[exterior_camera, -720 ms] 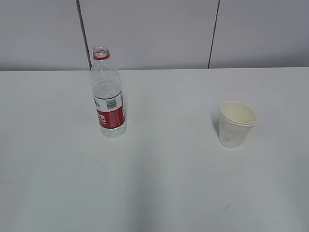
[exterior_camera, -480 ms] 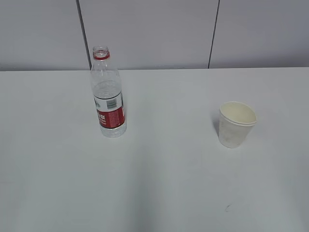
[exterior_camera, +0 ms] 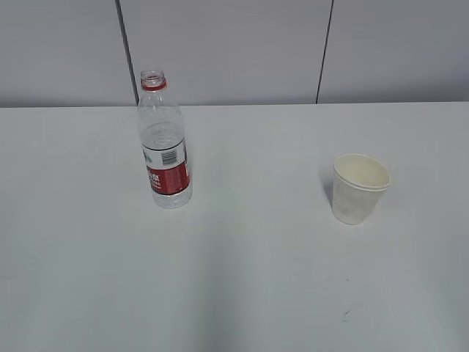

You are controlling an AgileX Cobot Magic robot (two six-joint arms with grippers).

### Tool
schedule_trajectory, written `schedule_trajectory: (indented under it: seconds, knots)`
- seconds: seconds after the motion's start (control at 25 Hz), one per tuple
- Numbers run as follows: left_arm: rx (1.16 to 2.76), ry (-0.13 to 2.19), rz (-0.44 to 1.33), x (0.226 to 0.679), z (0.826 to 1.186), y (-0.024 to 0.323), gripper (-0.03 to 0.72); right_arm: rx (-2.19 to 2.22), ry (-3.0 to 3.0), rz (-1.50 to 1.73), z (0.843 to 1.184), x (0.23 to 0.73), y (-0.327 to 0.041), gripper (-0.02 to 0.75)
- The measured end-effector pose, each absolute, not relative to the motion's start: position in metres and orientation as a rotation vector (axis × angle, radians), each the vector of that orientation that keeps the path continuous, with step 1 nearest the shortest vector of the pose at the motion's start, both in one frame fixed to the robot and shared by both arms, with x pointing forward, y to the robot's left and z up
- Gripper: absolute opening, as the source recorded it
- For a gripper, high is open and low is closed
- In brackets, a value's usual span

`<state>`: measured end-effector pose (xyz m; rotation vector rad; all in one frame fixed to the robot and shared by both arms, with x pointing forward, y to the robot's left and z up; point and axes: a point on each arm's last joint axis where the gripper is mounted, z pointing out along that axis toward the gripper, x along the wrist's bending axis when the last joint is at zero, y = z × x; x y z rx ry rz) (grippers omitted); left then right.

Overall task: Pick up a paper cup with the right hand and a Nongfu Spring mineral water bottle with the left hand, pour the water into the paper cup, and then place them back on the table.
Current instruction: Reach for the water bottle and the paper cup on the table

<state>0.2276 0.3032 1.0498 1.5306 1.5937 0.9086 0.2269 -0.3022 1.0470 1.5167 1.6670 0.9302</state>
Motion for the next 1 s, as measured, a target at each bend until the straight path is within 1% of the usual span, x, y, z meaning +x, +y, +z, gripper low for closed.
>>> schedule_trajectory:
  seconds: [0.24, 0.4, 0.48, 0.64, 0.8, 0.84, 1.0]
  knots:
    - [1.523, 1.586, 0.914, 0.228, 1.051, 0.303, 0.239, 1.494, 1.643, 0.954, 1.055, 0.229, -0.302, 0.587]
    - [1.454, 1.514, 0.991, 0.231, 1.072, 0.304, 0.239, 1.465, 1.615, 0.975, 1.077, 0.245, -0.301, 0.587]
    - [1.446, 1.502, 1.001, 0.241, 1.084, 0.304, 0.239, 1.451, 1.605, 0.981, 1.086, 0.260, -0.299, 0.587]
    - [1.430, 1.486, 0.972, 0.276, 1.099, 0.301, 0.239, 1.374, 1.535, 1.045, 1.102, 0.293, -0.296, 0.587]
    - [1.380, 1.435, 0.938, 0.314, 1.108, 0.296, 0.239, 1.299, 1.465, 1.111, 1.113, 0.325, -0.292, 0.587]
    - [1.372, 1.417, 0.942, 0.323, 1.109, 0.295, 0.239, 1.297, 1.465, 1.113, 1.113, 0.333, -0.291, 0.587]
    - [1.428, 1.382, 0.992, 0.361, 1.107, 0.295, 0.239, 1.307, 1.485, 1.103, 1.108, 0.365, -0.287, 0.587]
